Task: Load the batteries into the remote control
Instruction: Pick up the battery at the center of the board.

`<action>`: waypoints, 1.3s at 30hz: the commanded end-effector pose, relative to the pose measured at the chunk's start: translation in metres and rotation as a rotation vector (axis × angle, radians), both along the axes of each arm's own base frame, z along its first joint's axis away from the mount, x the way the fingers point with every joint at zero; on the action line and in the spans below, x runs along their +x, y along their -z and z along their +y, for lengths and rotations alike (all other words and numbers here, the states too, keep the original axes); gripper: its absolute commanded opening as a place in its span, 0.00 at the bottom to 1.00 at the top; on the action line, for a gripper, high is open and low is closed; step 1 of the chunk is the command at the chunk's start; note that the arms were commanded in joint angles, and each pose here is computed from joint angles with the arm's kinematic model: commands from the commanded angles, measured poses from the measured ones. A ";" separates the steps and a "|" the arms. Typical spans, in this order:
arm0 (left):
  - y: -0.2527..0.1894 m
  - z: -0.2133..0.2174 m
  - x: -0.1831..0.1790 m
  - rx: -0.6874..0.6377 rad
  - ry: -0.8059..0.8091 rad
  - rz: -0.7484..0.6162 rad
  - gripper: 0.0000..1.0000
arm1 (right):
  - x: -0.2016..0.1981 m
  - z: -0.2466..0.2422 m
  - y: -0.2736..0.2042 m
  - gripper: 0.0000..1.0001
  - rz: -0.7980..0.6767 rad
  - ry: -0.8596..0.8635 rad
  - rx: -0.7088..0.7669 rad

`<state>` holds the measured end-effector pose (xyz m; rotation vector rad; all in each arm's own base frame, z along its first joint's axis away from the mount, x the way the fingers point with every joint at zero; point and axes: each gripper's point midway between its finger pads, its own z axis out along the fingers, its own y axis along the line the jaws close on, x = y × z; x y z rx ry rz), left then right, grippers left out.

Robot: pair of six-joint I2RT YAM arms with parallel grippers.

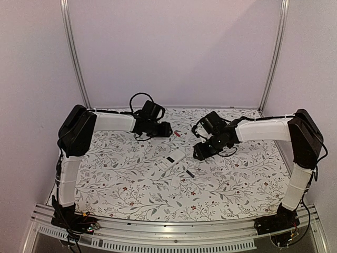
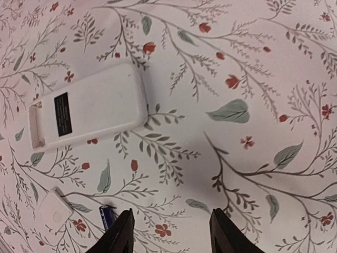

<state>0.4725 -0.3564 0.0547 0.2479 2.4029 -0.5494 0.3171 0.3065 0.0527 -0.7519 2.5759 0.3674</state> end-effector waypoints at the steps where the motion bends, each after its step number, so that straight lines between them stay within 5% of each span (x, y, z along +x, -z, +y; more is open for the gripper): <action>1: 0.002 0.004 0.003 0.024 -0.018 0.009 0.61 | 0.061 0.006 -0.037 0.49 -0.111 0.021 0.072; 14: -0.011 0.041 -0.001 -0.014 -0.079 0.018 0.61 | 0.146 0.063 -0.022 0.48 -0.164 -0.043 0.044; 39: -0.078 0.083 -0.011 -0.085 -0.116 -0.080 0.62 | 0.168 0.077 0.059 0.38 -0.074 -0.047 -0.144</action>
